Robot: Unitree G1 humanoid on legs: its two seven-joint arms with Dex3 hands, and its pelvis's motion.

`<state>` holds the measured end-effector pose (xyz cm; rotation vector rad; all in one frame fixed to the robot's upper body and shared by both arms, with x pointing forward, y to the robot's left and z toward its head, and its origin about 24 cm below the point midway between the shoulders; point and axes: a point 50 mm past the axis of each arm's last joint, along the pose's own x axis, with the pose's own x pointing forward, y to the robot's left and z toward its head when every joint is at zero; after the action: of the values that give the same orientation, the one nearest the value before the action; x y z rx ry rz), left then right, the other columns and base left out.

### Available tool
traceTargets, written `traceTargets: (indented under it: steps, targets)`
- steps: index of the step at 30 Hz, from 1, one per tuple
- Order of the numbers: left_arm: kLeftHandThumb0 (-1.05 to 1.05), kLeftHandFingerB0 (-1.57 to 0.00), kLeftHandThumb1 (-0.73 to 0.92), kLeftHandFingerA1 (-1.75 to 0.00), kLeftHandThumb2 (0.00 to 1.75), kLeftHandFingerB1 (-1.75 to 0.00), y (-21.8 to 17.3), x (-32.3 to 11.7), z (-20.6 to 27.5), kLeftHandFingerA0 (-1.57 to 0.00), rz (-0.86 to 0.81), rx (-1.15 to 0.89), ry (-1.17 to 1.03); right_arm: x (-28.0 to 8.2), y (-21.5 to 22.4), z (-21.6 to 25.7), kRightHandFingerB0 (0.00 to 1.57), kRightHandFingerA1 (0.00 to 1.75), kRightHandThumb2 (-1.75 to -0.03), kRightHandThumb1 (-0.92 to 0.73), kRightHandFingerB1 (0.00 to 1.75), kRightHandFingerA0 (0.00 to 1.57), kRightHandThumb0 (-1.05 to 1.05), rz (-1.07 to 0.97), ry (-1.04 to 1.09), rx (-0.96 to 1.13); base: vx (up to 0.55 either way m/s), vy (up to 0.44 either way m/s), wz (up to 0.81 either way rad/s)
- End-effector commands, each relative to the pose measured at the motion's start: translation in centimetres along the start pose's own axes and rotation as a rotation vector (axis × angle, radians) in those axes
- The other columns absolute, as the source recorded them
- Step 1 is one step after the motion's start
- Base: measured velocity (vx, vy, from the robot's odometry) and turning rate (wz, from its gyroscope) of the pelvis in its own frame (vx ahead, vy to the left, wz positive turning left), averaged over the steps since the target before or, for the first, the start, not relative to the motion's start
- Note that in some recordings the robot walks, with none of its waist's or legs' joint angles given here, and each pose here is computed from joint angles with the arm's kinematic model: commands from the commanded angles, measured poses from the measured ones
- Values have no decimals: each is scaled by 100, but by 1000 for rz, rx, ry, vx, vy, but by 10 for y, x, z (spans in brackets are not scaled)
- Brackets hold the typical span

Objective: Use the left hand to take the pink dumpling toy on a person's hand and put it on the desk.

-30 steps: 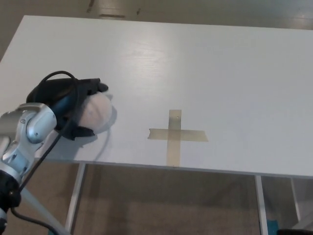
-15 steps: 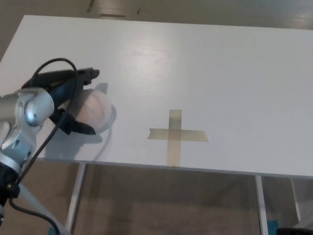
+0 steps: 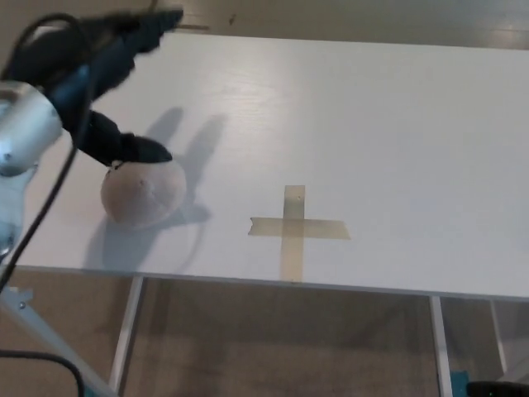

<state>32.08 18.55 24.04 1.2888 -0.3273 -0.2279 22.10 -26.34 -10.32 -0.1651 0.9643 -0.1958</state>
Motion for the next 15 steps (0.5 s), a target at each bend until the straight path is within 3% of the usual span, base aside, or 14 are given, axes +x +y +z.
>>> traceTargets:
  steps: [1,4,5,6,7,8,9,15]
  targets:
    - [-75,-2,40,0,86,-13,56,-111,56,0,257,67,-368,-1,-5,-8,54,44,-60,-69,42,62,-22,-4,29,-13,0,0,0]
    - [-77,-8,41,-13,80,-25,51,-127,58,-6,257,23,-415,-1,-5,-9,55,44,-60,-69,42,63,-22,-2,29,-8,0,0,0]
    - [-70,-30,49,-32,56,-31,45,-133,57,-27,243,-28,-434,-1,-6,-10,56,44,-60,-68,43,62,-23,-3,31,-11,0,0,0]
    - [-70,-30,49,-32,56,-31,41,-136,56,-27,234,-62,-445,-1,-6,-10,56,44,-60,-68,43,62,-23,-3,32,-14,0,0,0]
    - [-60,-46,40,-51,71,-45,28,-145,52,-55,185,-174,-455,-1,-6,-12,59,44,-60,-68,44,63,-24,-4,35,-18,0,0,0]
    - [-60,-46,40,-51,71,-45,20,-151,51,-55,155,-253,-459,-1,-6,-12,59,44,-60,-68,44,63,-24,-5,37,-21,0,0,0]
    - [-51,-52,43,-47,55,-39,9,-159,48,-66,110,-345,-448,-1,-6,-12,60,44,-60,-68,44,63,-24,-5,37,-22,0,0,0]
    - [-35,-62,45,-48,53,-41,-44,-191,31,-72,-61,-567,-261,-2,-5,-20,58,43,-60,-68,44,62,-22,-11,53,-32,0,0,0]
